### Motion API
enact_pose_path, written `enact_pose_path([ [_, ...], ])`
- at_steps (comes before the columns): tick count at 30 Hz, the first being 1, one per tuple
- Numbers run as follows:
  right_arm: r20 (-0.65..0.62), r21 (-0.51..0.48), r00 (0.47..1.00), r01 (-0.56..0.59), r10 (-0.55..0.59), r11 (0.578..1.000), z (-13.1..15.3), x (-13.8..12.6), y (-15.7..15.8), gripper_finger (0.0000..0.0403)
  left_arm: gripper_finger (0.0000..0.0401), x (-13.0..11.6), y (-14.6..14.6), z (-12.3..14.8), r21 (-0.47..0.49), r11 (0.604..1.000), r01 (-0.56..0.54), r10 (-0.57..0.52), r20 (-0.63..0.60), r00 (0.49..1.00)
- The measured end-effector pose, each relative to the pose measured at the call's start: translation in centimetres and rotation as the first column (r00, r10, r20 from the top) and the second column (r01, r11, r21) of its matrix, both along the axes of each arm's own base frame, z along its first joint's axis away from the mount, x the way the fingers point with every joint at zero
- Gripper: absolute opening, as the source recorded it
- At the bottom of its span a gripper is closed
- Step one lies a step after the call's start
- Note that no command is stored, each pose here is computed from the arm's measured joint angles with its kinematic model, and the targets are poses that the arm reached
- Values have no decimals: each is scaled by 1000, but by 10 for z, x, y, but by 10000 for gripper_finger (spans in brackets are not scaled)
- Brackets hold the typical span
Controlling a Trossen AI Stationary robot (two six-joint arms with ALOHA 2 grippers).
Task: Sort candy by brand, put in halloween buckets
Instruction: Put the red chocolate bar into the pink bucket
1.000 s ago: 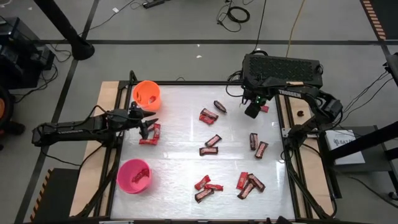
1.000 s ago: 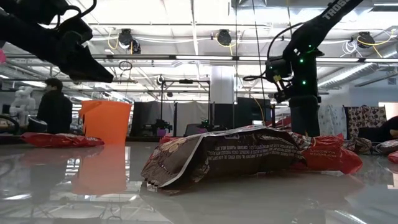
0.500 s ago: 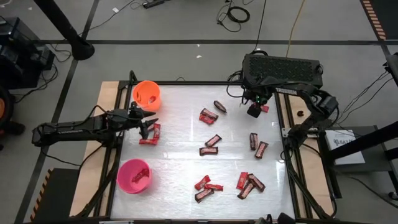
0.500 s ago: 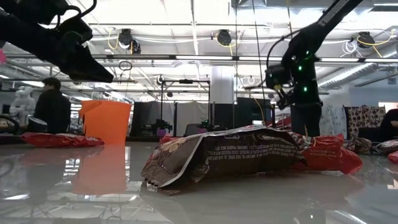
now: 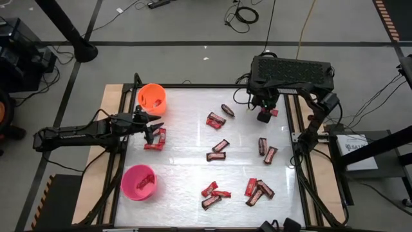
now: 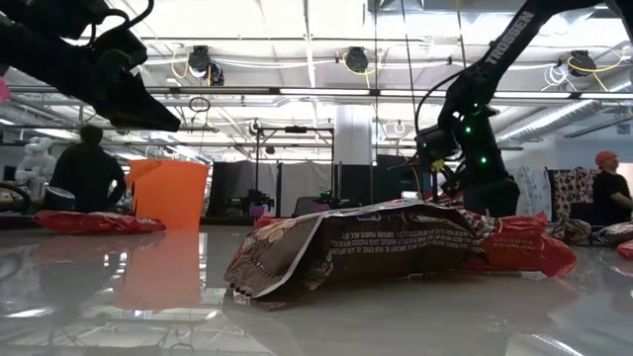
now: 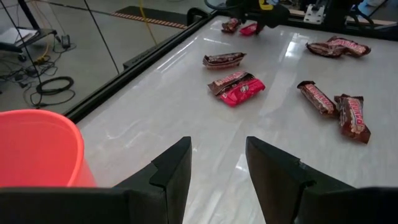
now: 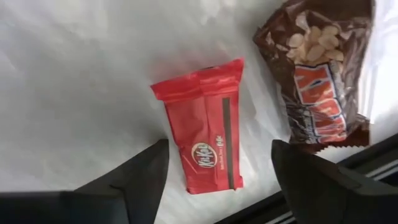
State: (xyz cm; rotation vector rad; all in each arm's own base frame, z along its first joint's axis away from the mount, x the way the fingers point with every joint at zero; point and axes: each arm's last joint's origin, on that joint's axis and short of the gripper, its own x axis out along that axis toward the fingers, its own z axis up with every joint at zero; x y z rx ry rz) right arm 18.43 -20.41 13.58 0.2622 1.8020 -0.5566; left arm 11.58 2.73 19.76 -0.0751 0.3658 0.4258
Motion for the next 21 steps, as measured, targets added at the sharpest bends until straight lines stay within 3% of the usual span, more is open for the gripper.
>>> enact_pose_path([
  [7, 36, 57, 999, 27, -29, 998, 4, 3, 0, 173, 161, 0, 0, 0, -1, 1000, 0, 0, 0, 1000],
  [14, 45, 52, 997, 65, -67, 997, 8, 5, -2, 62, 161, 0, 0, 0, -1, 1000, -1, 1, 0, 1000],
  [21, 120, 160, 980, 137, -157, 977, 29, 18, -1, 14, 161, 0, 0, 0, -1, 1000, 0, 0, 0, 1000],
])
